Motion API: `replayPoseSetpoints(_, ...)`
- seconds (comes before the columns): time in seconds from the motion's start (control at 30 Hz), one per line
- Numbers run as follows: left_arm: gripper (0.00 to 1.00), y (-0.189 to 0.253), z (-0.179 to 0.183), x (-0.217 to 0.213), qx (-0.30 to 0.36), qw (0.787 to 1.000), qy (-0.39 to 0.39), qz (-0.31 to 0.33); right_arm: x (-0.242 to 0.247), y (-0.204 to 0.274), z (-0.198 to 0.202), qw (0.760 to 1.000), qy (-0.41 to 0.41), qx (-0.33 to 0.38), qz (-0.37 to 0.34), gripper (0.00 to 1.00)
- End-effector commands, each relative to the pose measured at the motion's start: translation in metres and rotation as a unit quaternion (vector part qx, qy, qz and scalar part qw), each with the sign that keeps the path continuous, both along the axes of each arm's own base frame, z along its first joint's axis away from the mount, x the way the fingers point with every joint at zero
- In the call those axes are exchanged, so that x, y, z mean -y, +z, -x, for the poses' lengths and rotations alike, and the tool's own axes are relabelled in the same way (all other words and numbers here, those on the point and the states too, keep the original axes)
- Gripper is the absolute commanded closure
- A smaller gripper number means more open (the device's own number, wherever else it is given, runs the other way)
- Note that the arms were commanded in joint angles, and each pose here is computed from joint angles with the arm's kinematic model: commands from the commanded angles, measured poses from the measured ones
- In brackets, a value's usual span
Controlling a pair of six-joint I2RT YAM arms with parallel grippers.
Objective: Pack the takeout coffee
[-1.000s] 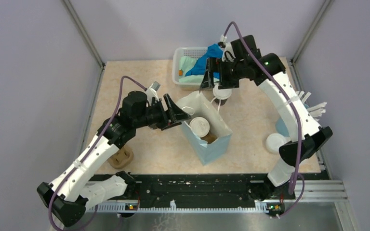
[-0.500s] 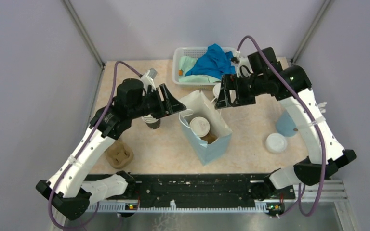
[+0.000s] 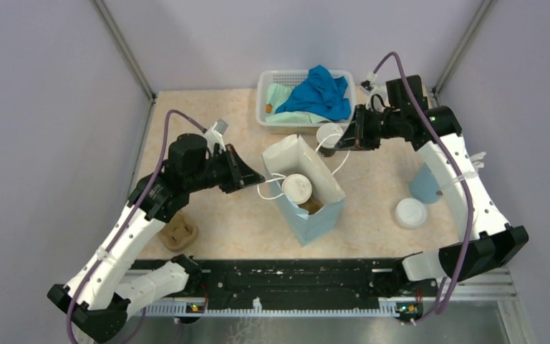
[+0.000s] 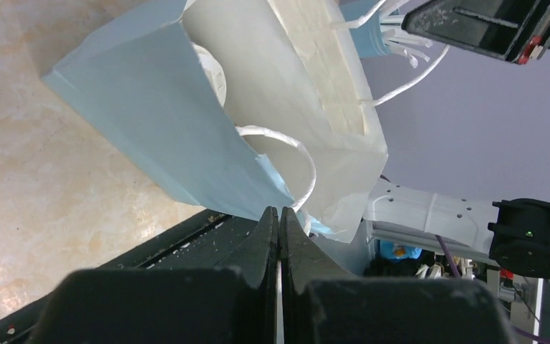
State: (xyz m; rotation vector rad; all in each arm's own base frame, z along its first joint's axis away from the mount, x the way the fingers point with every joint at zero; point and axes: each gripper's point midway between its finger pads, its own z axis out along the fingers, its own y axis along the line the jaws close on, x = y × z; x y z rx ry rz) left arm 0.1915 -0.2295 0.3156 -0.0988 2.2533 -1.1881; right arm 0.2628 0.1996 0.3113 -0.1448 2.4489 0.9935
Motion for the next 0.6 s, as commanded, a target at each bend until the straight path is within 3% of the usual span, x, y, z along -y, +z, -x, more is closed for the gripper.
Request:
replayPoseSetpoints(0.0,1.0,-0.001,0.013,-0.006,-0.005,1.0,0.005,0.02,-0.009,-0.004,-0.024,0.999,0.025,0.04,-0.009,0.99)
replayPoseSetpoints(0.23,1.0,-0.027,0.029,0.003,-0.064,0.997,-0.009,0.046,-0.03,-0.024,-0.052,0.997,0.049,0.033,-0.046,1.0)
replayPoseSetpoints(0.57,1.0,-0.036,0.03,0.031,-0.065,0.997,-0.033,0.032,-0.065,-0.031,-0.082,0.991,0.081,0.007,-0.105,1.0)
